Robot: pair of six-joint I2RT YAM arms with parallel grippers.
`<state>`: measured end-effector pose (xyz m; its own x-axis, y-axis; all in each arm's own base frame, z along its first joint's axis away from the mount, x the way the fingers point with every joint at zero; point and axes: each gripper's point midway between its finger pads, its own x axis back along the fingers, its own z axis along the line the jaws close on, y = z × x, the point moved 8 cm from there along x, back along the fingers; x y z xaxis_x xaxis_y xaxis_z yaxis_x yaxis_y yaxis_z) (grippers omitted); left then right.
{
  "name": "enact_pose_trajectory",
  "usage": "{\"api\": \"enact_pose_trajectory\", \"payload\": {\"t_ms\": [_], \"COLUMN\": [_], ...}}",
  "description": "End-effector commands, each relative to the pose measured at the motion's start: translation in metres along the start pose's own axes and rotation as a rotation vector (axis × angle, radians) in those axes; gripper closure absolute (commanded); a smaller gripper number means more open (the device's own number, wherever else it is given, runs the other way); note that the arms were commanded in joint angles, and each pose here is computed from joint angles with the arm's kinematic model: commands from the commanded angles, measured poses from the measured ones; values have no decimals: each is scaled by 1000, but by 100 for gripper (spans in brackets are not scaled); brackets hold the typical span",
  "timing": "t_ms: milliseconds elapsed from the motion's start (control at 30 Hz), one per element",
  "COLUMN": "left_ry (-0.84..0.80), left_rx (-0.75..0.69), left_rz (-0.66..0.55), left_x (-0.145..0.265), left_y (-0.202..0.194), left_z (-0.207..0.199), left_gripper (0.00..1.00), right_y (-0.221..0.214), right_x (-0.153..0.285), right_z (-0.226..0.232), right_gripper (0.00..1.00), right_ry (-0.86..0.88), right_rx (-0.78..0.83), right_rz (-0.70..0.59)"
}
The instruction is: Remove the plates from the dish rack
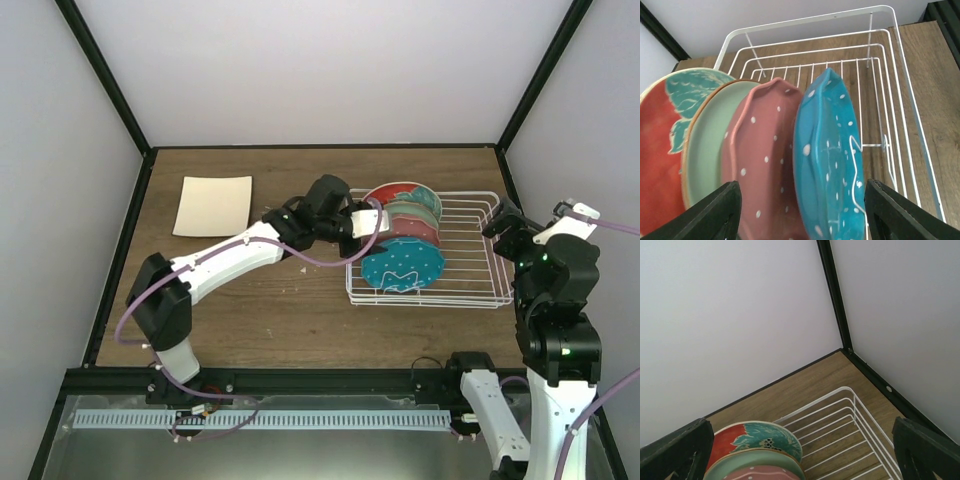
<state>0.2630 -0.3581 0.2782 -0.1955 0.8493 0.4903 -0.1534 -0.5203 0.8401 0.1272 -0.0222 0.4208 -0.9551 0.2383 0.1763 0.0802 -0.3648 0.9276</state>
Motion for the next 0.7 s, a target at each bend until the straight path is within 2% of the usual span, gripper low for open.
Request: {"api": "enact_pose_trajectory", "payload": {"t_ms": [0,533,667], "left_ry": [-18,-53,-53], "left_rx": [-73,-83,-81], "left_rz": [-15,81,92], "left_x": [-14,-66,-72], "left_y": [12,-18,-24], "left_z": [-6,-19,-20], "left_gripper": [32,37,45], "right_y": [9,18,19], "right_x": [13,19,20], "right_z": [-2,-1,-2], "right_gripper": [0,0,0], "right_ry": [-26,-35,-37], "right_rx": [33,68,71], "right_rz": [-20,-34,-33]}}
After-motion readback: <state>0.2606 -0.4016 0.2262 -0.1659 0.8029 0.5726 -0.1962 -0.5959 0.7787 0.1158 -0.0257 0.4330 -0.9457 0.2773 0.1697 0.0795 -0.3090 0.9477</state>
